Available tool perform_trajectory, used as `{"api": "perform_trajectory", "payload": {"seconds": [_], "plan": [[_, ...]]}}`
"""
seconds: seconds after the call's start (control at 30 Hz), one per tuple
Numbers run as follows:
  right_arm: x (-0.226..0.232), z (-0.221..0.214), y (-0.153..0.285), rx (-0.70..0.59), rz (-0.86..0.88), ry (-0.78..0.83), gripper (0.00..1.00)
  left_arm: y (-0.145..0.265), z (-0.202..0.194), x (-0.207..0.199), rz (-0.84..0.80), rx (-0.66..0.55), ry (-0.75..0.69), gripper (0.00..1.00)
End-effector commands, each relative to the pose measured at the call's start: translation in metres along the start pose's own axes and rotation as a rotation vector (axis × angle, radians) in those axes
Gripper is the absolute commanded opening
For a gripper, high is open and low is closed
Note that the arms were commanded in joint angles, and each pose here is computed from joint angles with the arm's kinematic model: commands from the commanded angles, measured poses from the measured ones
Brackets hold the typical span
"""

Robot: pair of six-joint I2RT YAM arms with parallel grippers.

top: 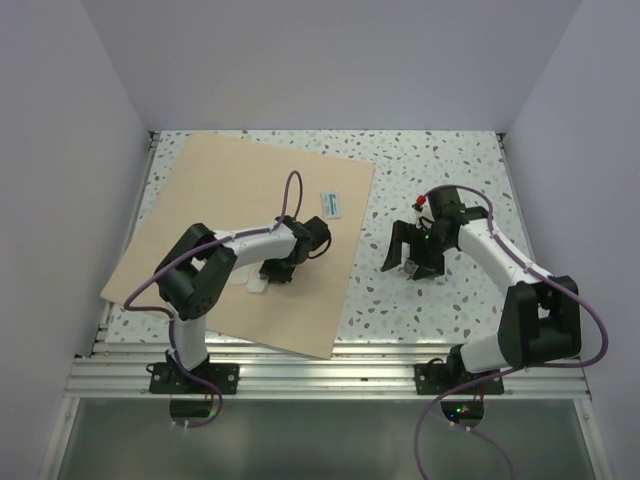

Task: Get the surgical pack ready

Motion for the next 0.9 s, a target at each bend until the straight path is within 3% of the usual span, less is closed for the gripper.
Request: {"api": "perform_trajectory", "payload": {"seconds": [0.0, 0.27, 0.67, 0.87], "plan": [[0.003, 0.008, 0.006, -0.014, 0.005, 0.016, 0.96, 0.003, 0.007, -0.013, -0.118, -0.04, 0.043, 0.28], [0.002, 0.006, 0.006, -0.013, -0.002, 0.015, 0.96, -0.012, -0.004, -0.015, -0.228, 0.021, 0.019, 0.37], [0.002, 0.006, 0.007, -0.018, -0.007, 0.016, 0.96, -0.022, -0.013, -0.02, -0.395, 0.077, -0.022, 0.36], [0.003, 0.006, 0.008, -0.023, -0.004, 0.015, 0.96, -0.033, -0.022, -0.023, -0.384, 0.128, -0.049, 0.32]]}}
Point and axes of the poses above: each gripper's point midway between its finger pads, its own y axis back along the fingers, its own x axis along the line the jaws close on, z = x × y, the point moved 6 cm from there along y, back along the fingers, and after that the axes turned 9 degrees about y, right-handed, at the moved point
